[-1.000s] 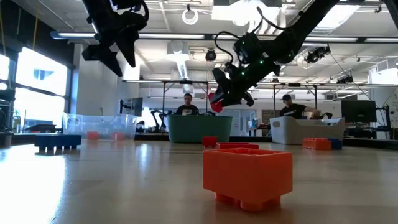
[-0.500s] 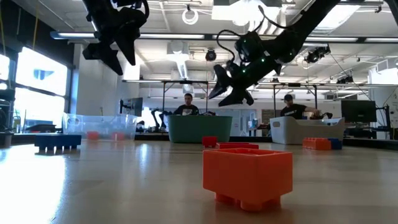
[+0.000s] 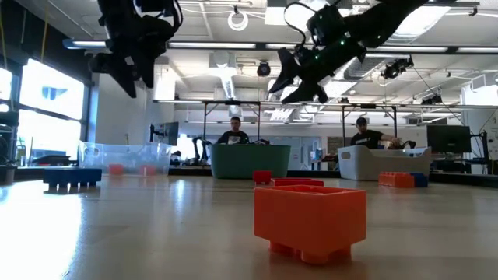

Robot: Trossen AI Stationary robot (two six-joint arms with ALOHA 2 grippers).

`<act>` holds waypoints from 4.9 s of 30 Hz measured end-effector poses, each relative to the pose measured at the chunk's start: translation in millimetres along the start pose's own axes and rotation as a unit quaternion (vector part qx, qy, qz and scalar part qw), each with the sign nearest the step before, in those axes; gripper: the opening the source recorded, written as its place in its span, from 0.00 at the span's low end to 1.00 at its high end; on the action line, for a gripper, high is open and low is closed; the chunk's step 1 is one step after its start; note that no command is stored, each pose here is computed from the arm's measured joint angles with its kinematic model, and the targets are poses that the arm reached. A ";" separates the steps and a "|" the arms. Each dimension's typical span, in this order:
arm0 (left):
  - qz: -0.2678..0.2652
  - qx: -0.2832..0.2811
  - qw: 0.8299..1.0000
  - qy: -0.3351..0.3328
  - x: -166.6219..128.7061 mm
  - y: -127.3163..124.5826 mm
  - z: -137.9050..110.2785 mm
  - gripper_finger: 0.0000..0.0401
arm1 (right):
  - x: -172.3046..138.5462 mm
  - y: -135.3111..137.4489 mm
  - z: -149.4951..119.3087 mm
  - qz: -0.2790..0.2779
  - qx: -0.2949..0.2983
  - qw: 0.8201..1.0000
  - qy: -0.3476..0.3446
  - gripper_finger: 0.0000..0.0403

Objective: Sort & place blocks by color
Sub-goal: Put the blue game piece into the white bin

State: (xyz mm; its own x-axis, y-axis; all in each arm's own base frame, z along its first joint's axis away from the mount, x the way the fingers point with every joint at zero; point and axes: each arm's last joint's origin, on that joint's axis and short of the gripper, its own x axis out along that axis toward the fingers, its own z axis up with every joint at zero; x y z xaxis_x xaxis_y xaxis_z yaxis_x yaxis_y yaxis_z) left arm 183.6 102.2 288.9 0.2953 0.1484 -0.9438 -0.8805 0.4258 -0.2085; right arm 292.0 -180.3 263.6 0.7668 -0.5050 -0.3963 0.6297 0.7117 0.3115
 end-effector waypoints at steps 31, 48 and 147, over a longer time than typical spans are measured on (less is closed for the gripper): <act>0.084 -0.047 0.990 0.101 71.7 -6.5 -86.6 0.59 | -19.4 59.4 -22.0 -0.042 -0.029 0.999 -0.011 0.60; 0.053 -0.063 0.993 0.089 106.2 -3.0 -115.8 0.59 | -20.3 62.9 -23.8 -0.048 -0.015 0.999 -0.015 0.60; 0.028 0.493 0.846 -0.202 33.0 -90.5 26.4 0.27 | -1.1 152.9 -18.5 0.085 0.147 0.981 0.095 0.60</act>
State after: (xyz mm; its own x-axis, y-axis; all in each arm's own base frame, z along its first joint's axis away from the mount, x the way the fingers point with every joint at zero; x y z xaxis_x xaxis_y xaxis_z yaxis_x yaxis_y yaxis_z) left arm 282.8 92.2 283.4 0.5418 0.4017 -0.7383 -0.2192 0.9155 0.3373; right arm 385.1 -61.9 295.6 0.8440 -0.2720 -0.4623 0.5255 0.5921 0.6109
